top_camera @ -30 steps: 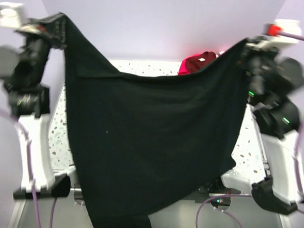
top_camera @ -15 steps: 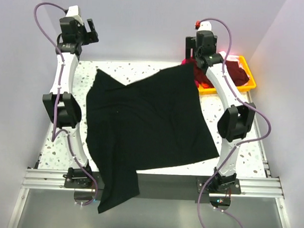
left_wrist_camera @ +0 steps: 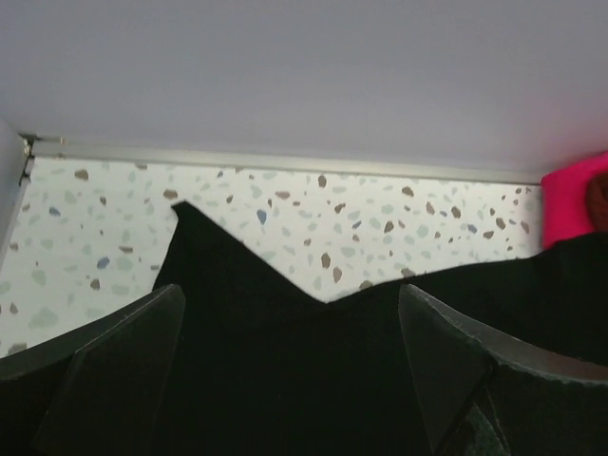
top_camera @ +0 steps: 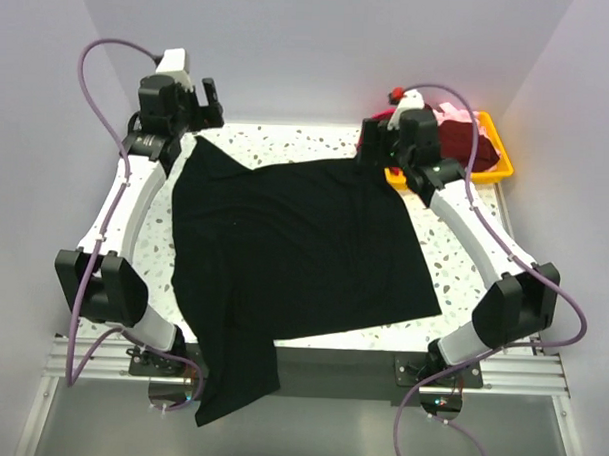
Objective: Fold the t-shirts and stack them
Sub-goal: Flatten the tshirt out
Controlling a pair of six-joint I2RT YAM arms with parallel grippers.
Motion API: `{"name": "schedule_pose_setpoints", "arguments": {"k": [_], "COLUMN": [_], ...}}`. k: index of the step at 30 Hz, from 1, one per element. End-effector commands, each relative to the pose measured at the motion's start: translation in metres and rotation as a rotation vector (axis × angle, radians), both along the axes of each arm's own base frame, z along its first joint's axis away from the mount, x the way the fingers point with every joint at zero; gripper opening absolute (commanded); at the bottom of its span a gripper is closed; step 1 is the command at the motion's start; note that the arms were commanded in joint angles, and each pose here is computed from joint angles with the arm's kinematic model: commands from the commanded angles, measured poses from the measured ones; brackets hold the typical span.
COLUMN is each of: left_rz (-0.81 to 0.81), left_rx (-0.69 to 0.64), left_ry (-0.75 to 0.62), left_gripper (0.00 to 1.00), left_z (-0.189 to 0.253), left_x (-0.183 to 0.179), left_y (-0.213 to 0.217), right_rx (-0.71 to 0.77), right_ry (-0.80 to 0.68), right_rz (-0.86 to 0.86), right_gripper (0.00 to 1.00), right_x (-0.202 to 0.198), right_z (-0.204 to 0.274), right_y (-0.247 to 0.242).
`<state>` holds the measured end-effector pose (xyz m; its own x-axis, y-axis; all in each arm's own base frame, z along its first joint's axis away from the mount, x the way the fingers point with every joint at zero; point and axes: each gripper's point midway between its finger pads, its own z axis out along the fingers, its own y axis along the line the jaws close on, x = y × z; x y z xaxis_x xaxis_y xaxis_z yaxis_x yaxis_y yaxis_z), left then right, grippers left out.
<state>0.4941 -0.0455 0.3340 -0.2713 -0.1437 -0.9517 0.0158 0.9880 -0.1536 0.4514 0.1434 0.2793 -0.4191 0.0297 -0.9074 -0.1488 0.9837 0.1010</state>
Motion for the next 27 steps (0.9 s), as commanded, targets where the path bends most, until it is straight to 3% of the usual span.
{"name": "schedule_pose_setpoints", "arguments": {"k": [1,5,10,27], "left_rz": [0.027,0.028,0.035,-0.002], "left_rx": [-0.047,-0.051,-0.019,-0.057], "left_ry": [0.175,0.339,0.515,0.763], "left_gripper": [1.00,1.00,1.00,1.00], "left_z": [-0.068,-0.127,-0.185,-0.285], "left_x": [-0.016,-0.030,-0.046,-0.048], "left_y": [0.004,0.003,0.007,0.003], "right_rx": [0.094,0.141,0.163,0.068], "right_ry": [0.072,0.190,0.290,0.574], "right_rz": [0.148,0.236,0.250,0.119], "right_gripper": [0.97,0.95,0.93,0.92], "right_x": [-0.029,-0.064,-0.080,-0.066], "right_z": [-0.028,-0.074,-0.118,-0.218], "right_y": [0.051,0.085,0.098,0.101]}}
